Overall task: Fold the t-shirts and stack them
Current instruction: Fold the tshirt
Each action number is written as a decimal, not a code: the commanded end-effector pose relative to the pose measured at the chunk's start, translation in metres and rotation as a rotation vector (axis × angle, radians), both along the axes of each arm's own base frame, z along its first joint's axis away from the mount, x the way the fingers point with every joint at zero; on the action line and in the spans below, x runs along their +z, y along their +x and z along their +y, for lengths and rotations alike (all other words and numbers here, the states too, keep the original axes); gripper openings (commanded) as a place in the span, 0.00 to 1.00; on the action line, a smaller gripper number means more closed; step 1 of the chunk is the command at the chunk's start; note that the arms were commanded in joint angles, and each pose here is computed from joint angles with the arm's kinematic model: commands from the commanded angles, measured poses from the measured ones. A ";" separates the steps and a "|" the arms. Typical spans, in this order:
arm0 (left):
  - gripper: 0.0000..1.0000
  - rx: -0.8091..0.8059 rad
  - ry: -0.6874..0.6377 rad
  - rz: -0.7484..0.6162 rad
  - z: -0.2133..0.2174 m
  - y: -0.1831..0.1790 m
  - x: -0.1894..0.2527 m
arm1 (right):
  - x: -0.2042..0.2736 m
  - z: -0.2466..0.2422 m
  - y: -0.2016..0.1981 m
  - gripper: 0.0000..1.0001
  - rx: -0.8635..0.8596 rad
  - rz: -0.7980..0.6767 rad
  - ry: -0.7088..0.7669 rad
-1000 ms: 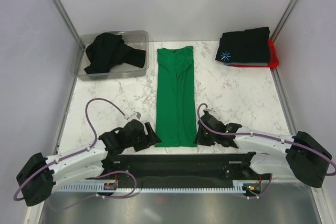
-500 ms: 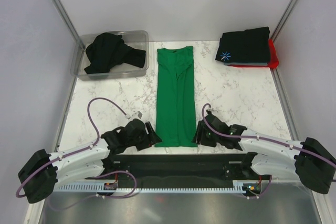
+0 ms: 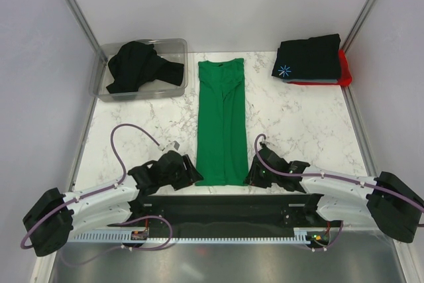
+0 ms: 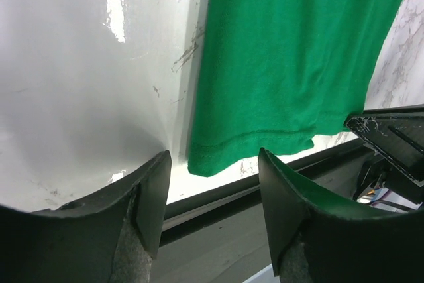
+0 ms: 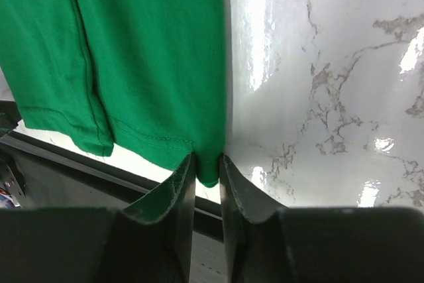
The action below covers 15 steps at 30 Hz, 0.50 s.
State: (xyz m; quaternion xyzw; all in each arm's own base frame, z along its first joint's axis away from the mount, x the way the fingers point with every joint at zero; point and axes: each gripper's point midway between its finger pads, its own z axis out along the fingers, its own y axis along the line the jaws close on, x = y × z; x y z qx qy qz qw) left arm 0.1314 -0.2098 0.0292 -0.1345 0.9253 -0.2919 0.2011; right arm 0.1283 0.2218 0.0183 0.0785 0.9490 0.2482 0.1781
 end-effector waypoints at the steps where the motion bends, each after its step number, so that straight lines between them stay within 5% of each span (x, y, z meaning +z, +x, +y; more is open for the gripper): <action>1: 0.61 0.025 0.003 0.007 0.002 0.002 -0.005 | -0.009 -0.003 -0.005 0.27 -0.001 0.018 -0.011; 5: 0.55 0.023 0.011 0.011 0.002 0.002 -0.007 | -0.009 -0.004 -0.005 0.15 -0.005 0.015 -0.013; 15: 0.41 0.012 0.008 0.009 -0.001 0.002 -0.012 | -0.014 -0.007 -0.005 0.06 -0.007 0.018 -0.031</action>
